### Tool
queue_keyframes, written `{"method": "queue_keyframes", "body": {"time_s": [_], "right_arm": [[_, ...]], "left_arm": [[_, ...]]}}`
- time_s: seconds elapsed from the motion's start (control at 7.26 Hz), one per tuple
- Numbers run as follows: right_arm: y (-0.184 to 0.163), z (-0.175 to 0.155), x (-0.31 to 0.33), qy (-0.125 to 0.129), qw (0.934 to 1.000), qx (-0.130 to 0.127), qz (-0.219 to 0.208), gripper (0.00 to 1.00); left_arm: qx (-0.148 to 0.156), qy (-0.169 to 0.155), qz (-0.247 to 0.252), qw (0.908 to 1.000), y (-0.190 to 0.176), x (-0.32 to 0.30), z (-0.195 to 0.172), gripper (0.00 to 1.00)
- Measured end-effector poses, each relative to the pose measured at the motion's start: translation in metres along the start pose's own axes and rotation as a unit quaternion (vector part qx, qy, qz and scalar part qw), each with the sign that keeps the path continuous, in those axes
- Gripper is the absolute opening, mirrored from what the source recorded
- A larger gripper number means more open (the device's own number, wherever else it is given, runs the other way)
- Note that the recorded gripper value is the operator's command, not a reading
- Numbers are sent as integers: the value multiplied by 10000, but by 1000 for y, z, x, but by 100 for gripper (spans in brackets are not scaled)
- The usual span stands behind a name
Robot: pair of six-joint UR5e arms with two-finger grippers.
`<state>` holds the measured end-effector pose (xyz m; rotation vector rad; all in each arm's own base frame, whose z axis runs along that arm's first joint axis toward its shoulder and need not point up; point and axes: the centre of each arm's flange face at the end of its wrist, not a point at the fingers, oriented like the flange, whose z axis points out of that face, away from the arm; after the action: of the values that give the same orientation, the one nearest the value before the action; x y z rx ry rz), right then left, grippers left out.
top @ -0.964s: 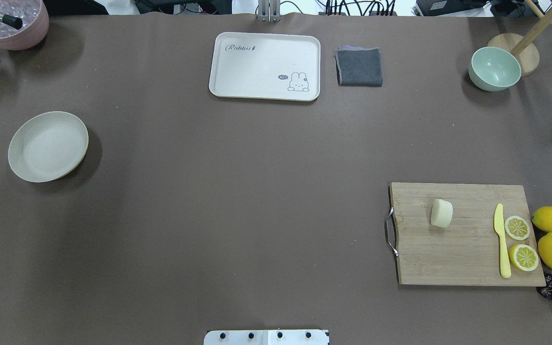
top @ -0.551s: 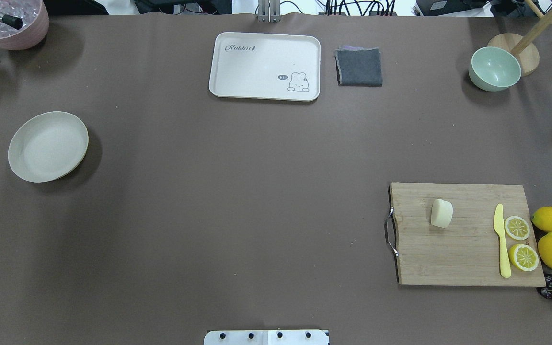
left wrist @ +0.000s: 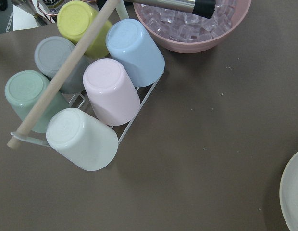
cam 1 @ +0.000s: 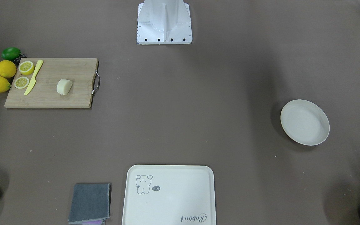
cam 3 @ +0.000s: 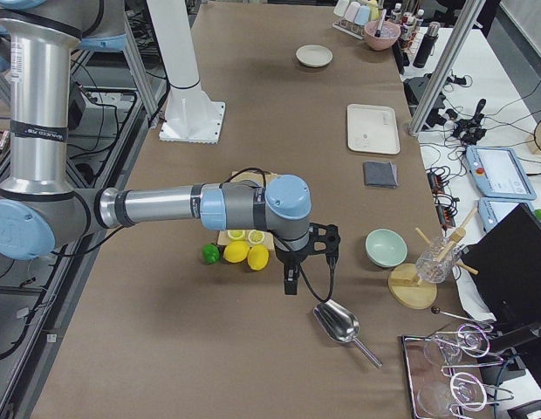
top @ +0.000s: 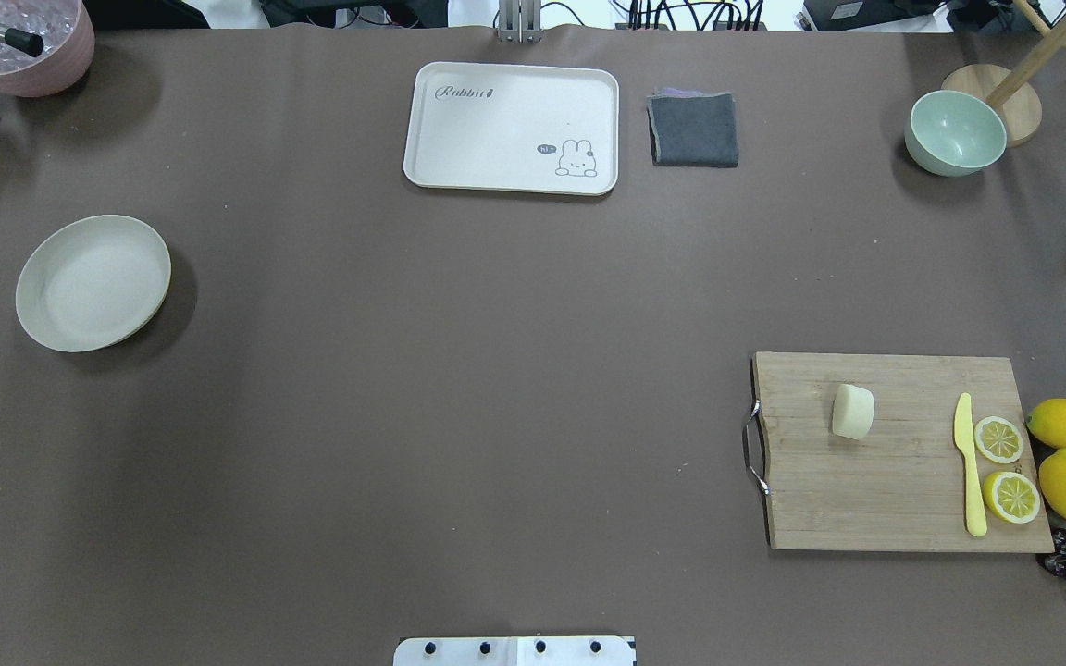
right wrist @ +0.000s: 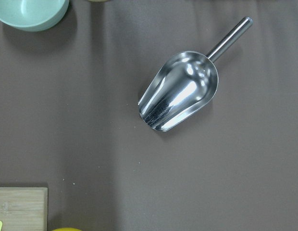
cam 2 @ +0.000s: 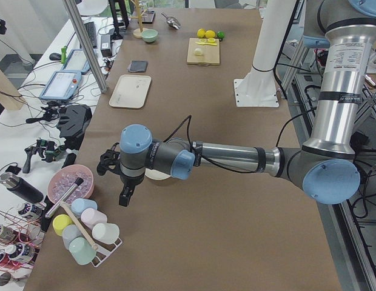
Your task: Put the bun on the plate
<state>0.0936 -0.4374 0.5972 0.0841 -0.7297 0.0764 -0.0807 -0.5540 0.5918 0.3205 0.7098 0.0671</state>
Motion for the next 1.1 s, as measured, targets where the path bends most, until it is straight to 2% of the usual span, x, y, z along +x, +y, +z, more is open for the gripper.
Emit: {"method": "queue_keyframes", "body": {"time_s": [0.69, 0.96, 1.1], "right_arm": [[1, 2, 2, -14, 10000, -19, 11, 100], [0, 2, -1, -100, 9999, -18, 13, 100], [0, 1, -2, -137, 9999, -12, 8, 100]], "left_arm": [[145, 21, 133, 9998, -2, 12, -14, 98], [187, 60, 31, 9998, 3, 18, -8, 98], [310, 153, -95, 9994, 5, 34, 6, 98]]}}
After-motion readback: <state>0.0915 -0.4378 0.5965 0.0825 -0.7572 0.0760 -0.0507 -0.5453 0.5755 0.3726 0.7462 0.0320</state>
